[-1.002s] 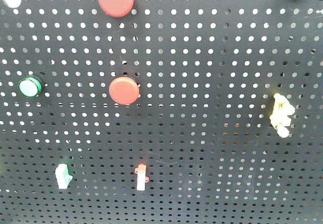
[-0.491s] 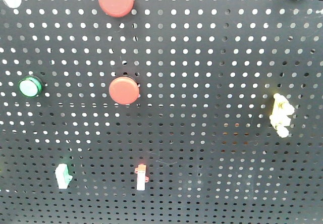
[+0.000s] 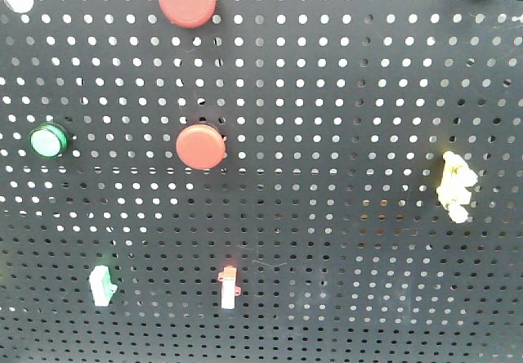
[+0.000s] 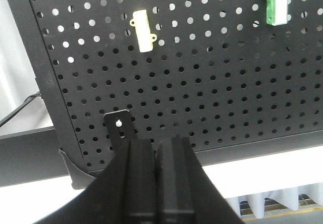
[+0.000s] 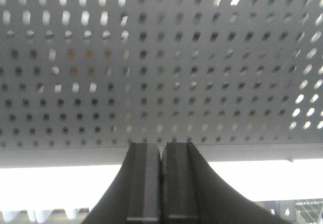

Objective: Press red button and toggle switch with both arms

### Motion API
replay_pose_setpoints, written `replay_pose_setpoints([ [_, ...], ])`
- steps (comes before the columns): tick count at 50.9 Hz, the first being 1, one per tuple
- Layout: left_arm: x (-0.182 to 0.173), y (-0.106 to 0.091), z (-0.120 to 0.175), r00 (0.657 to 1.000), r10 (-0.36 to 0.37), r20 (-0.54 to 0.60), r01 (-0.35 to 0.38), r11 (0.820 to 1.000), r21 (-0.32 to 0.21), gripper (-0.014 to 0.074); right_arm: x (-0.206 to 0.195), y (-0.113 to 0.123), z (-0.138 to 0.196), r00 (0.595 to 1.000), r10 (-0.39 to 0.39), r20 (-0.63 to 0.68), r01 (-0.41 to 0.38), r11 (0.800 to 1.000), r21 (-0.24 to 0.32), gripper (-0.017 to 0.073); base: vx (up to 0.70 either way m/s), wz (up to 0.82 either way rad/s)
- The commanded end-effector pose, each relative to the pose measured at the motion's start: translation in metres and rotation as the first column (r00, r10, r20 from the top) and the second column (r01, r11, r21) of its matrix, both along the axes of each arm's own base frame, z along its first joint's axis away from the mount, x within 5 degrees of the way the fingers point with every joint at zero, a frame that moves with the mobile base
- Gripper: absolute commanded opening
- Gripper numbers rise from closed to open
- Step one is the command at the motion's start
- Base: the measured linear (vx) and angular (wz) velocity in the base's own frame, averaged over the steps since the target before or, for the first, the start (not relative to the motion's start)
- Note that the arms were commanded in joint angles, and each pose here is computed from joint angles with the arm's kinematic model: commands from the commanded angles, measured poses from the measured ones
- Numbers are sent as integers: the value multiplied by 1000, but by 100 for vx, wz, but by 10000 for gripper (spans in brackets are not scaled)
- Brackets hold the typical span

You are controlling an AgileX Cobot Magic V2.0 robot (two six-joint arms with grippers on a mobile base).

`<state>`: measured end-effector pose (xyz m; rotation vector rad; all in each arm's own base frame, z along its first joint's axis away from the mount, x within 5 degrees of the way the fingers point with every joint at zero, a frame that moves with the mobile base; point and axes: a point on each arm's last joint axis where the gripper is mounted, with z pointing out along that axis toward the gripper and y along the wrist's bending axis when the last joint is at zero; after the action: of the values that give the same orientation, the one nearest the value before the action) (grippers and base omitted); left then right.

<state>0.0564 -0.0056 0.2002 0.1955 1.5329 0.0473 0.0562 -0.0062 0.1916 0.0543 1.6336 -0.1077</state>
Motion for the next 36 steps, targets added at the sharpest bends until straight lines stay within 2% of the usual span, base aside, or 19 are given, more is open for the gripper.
replay_pose_setpoints([
  [1, 0, 1, -4, 998, 8, 55, -7, 1000, -19, 1, 0, 0, 5, 996, 1, 85, 1, 1000, -21, 0, 0, 0],
  [36, 0, 1, -4, 998, 8, 55, -7, 1000, -19, 1, 0, 0, 4, 997, 1, 82, 1, 1000, -23, 0, 0, 0],
])
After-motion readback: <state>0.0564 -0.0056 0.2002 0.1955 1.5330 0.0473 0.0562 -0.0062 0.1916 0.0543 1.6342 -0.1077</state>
